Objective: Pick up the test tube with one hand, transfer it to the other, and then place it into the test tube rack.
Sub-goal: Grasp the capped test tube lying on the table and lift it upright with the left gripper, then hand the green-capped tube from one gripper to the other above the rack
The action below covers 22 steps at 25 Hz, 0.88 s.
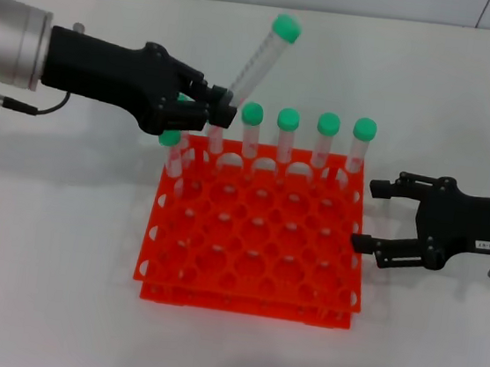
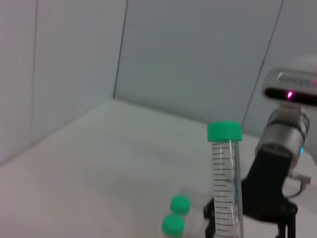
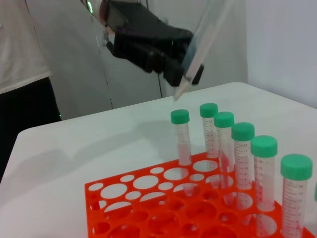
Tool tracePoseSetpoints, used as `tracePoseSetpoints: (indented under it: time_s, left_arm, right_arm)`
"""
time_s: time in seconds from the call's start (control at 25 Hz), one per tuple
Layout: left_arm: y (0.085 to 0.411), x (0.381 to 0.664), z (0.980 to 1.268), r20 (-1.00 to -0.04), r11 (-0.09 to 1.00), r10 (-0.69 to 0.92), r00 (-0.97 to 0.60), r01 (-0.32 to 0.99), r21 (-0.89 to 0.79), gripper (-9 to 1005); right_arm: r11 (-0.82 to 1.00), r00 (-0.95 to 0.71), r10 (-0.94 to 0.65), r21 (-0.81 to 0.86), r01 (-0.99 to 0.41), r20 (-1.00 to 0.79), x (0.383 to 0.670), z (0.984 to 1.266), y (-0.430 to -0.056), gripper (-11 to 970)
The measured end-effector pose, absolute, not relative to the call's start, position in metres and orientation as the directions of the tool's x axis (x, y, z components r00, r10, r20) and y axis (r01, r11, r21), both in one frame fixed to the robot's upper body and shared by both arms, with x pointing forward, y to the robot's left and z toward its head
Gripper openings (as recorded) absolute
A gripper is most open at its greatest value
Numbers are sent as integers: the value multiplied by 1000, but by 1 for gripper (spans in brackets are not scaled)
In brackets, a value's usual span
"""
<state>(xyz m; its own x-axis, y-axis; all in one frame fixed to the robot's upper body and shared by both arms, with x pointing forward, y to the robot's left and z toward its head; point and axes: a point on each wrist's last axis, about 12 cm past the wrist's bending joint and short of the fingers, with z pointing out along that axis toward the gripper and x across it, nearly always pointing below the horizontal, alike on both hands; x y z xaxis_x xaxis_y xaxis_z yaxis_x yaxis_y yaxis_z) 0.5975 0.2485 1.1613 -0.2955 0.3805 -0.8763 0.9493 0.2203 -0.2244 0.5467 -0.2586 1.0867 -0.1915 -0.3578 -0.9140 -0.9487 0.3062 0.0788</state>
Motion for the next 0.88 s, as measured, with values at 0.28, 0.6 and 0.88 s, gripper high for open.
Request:
tracePoseSetpoints:
  time_s: [0.28, 0.6, 0.88]
  left_arm:
    - [235, 604, 1162, -824, 195, 488, -289, 956, -220, 201]
    - [225, 603, 1158, -843, 131, 507, -178, 983, -128, 203]
    - [216, 600, 1143, -841, 139, 518, -156, 986, -97, 205]
  right_arm:
    - [340, -201, -320, 85, -937, -926, 546, 1090, -269, 870]
    - [328, -208, -285, 108, -939, -936, 542, 1094, -272, 870]
    - [362, -261, -151, 192, -912, -954, 542, 1103, -277, 870]
